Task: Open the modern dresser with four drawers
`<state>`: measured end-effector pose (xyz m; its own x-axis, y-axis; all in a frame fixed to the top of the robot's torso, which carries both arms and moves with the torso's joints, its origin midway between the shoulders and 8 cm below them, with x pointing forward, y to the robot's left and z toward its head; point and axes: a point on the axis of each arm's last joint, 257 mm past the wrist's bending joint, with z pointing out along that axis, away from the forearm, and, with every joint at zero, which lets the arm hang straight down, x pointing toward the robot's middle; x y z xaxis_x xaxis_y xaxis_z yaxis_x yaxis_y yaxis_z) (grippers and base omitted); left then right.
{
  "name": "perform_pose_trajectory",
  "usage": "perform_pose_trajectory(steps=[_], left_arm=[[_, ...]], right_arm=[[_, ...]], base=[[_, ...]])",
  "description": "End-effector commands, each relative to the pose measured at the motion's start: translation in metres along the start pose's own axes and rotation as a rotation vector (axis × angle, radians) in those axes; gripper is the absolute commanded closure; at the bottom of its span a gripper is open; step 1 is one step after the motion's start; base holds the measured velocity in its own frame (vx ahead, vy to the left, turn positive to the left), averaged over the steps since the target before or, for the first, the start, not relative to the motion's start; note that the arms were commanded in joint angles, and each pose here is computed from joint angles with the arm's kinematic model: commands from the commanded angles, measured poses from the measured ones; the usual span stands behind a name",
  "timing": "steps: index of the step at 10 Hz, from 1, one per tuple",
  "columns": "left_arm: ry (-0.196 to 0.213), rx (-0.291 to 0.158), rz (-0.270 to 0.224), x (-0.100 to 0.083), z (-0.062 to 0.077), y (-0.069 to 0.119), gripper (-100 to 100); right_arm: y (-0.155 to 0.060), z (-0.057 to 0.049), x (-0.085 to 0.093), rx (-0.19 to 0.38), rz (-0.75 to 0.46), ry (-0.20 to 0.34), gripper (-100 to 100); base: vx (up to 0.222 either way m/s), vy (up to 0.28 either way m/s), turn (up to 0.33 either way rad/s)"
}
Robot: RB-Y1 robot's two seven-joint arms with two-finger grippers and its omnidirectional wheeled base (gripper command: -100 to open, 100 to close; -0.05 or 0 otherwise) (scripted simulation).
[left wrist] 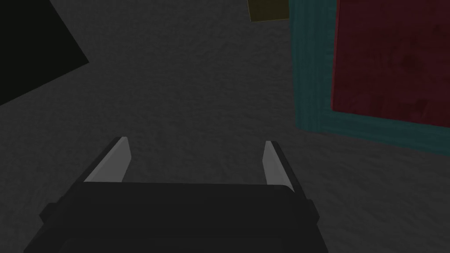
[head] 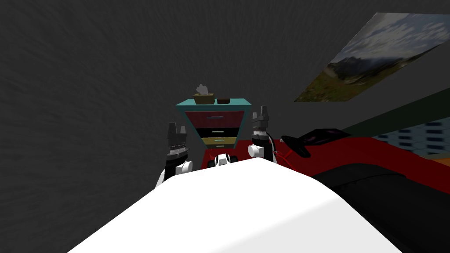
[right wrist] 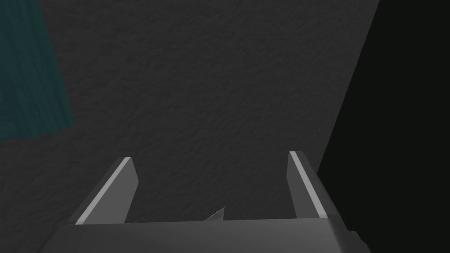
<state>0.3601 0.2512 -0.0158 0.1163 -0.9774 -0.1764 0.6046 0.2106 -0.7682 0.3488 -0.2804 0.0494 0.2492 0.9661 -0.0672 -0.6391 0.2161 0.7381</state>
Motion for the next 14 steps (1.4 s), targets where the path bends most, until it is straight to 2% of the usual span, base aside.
perform_pose_trajectory(steps=[1,4,5,11,14], left_arm=[[0.039,-0.029,0.014,0.007,-0.007,0.022,-100],[0.067,-0.066,0.023,0.014,-0.018,0.049,-100],[0.068,-0.073,0.023,0.014,-0.019,0.052,-100],[0.105,-0.168,0.032,0.026,-0.049,0.112,-100],[0.115,-0.197,0.034,0.029,-0.059,0.129,-100]], right_arm=[[0.000,0.000,0.000,0.000,0.000,0.000,0],[0.000,0.000,0.000,0.000,0.000,0.000,0],[0.000,0.000,0.000,0.000,0.000,0.000,0],[0.000,0.000,0.000,0.000,0.000,0.000,0],[0.000,0.000,0.000,0.000,0.000,0.000,0]], base=[[0.032,-0.015,-0.024],[0.040,-0.013,-0.034],[0.028,-0.010,-0.009],[0.040,-0.013,-0.034],[0.026,-0.012,-0.019]])
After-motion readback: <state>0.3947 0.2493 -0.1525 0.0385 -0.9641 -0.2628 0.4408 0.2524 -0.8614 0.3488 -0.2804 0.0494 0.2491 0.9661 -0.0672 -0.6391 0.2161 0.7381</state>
